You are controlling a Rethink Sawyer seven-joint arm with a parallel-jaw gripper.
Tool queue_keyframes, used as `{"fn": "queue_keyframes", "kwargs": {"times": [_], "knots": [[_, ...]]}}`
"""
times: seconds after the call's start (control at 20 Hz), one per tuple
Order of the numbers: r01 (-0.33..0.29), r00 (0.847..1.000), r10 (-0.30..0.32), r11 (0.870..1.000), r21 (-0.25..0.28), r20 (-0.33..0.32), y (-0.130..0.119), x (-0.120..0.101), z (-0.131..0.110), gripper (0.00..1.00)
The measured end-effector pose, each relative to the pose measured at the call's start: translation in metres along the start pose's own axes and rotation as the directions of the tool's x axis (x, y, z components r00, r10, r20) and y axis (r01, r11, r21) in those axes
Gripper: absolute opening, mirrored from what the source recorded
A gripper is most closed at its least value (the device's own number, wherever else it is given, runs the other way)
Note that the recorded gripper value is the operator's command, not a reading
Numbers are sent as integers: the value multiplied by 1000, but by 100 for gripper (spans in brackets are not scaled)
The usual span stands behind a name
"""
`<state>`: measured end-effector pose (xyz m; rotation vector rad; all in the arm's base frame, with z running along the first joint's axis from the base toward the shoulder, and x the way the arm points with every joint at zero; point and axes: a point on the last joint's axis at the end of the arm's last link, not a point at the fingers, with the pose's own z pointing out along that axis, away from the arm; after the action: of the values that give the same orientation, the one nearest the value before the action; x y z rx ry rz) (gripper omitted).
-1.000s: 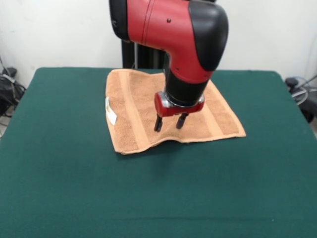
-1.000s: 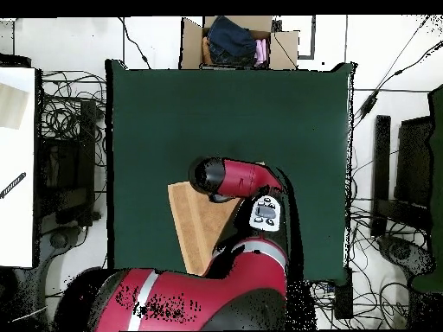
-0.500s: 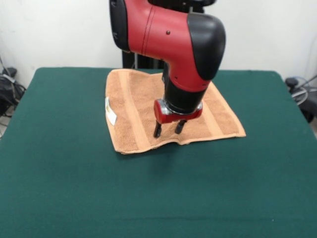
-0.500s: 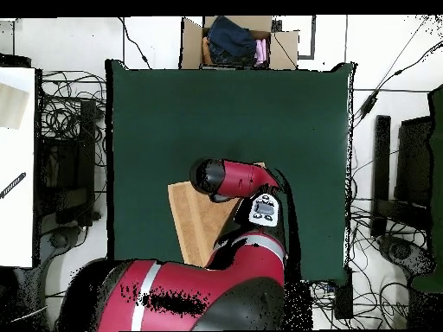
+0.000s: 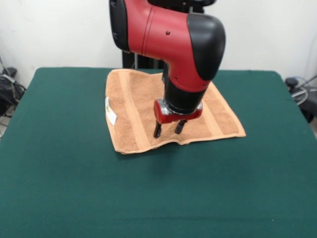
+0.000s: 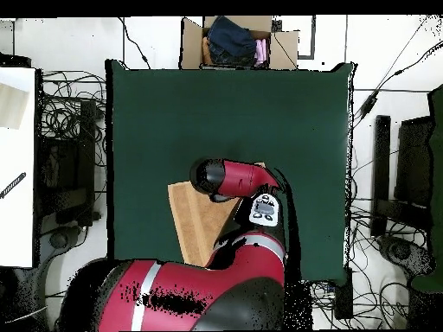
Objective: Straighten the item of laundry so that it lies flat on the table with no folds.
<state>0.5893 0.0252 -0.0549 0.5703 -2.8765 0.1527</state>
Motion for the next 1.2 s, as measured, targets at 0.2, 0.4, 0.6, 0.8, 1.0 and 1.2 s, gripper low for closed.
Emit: {"fn": "queue_keyframes", "kwargs": {"times": [0.2, 0.4, 0.6, 0.8, 1.0, 1.2], "knots": [[0, 1000, 0, 1000, 0, 0, 0, 0, 0, 100], [0, 1000, 0, 1000, 2, 4, 0, 0, -3, 100], [-3, 1000, 3, 1000, 8, 18, -3, -3, -12, 100], [-13, 999, 11, 1000, 22, 52, -10, -7, -41, 100], [-20, 997, 18, 999, 28, 70, -13, -6, -63, 100], [-28, 997, 25, 999, 28, 77, -15, -3, -87, 100]]}}
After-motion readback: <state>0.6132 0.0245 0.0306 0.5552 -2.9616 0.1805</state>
